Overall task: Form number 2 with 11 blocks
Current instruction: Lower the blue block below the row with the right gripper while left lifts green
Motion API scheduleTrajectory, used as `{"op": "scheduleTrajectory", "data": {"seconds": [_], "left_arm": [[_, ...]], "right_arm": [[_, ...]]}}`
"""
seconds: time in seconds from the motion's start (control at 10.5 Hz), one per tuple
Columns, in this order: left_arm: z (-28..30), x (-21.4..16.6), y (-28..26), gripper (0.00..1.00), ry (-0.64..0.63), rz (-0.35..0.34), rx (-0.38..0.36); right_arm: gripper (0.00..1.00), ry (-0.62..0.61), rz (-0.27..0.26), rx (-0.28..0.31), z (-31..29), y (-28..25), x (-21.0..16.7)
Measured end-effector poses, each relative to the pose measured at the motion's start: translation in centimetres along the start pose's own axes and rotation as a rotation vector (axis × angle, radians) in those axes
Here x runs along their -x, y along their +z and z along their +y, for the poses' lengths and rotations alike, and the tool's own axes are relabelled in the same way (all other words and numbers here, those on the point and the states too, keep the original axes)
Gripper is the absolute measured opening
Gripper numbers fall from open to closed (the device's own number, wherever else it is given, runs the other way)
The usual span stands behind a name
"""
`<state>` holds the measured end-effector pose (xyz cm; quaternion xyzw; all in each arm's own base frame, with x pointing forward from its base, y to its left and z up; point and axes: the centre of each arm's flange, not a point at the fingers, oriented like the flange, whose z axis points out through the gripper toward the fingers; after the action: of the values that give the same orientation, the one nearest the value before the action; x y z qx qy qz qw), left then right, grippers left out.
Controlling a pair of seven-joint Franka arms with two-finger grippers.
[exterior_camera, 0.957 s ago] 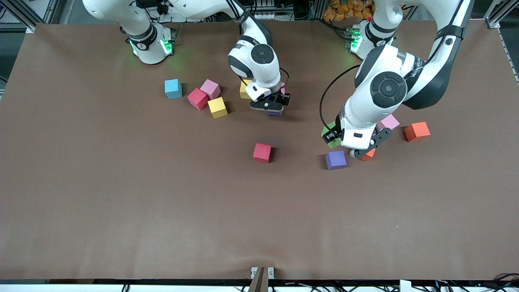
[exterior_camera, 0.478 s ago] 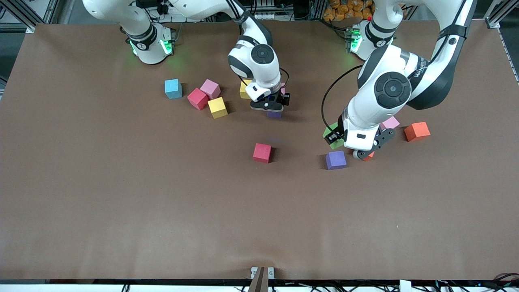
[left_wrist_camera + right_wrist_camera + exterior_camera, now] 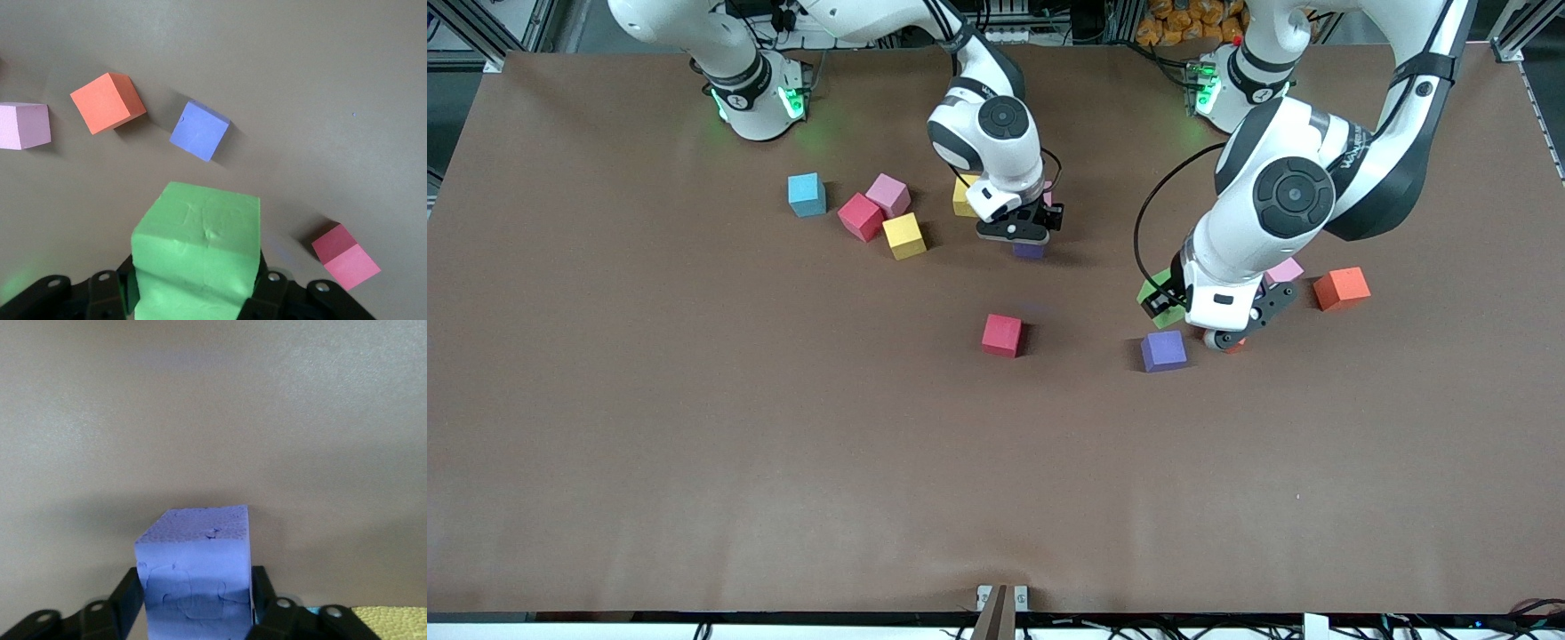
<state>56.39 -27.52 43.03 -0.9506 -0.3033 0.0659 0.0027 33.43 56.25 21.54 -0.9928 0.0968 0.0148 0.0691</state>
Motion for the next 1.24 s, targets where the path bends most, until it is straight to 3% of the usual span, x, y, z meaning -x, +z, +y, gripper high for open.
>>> {"op": "scheduleTrajectory", "data": {"seconds": [0.1, 0.19, 0.38, 0.77, 1.05, 1.24], "left_arm": [[-0.1, 0.0, 0.0, 0.61, 0.001, 0.002, -0.005], [-0.2, 0.0, 0.1, 0.61, 0.005, 0.008, -0.018], [-0.3, -0.1, 0.2, 0.61, 0.008, 0.013, -0.028], [0.1, 0.6, 0.3, 0.61, 0.058, 0.009, -0.034], [0.9, 1.8, 1.2, 0.61, 0.148, 0.003, -0.047], [1.8, 3.2, 2.1, 0.61, 0.248, 0.035, -0.084]], "right_arm": [[0.93, 0.001, 0.003, -0.005, -0.2, -0.2, -0.1], [1.00, 0.001, 0.008, -0.016, -0.5, -0.8, -0.3], [1.00, 0.000, 0.013, -0.024, -1.2, -2.8, -0.5], [1.00, -0.019, 0.004, 0.025, -1.2, -11.8, -0.3], [1.00, -0.067, 0.038, 0.001, 2.3, -18.0, -3.4], [1.00, -0.152, 0.057, 0.008, 6.9, -20.4, -6.4]]}}
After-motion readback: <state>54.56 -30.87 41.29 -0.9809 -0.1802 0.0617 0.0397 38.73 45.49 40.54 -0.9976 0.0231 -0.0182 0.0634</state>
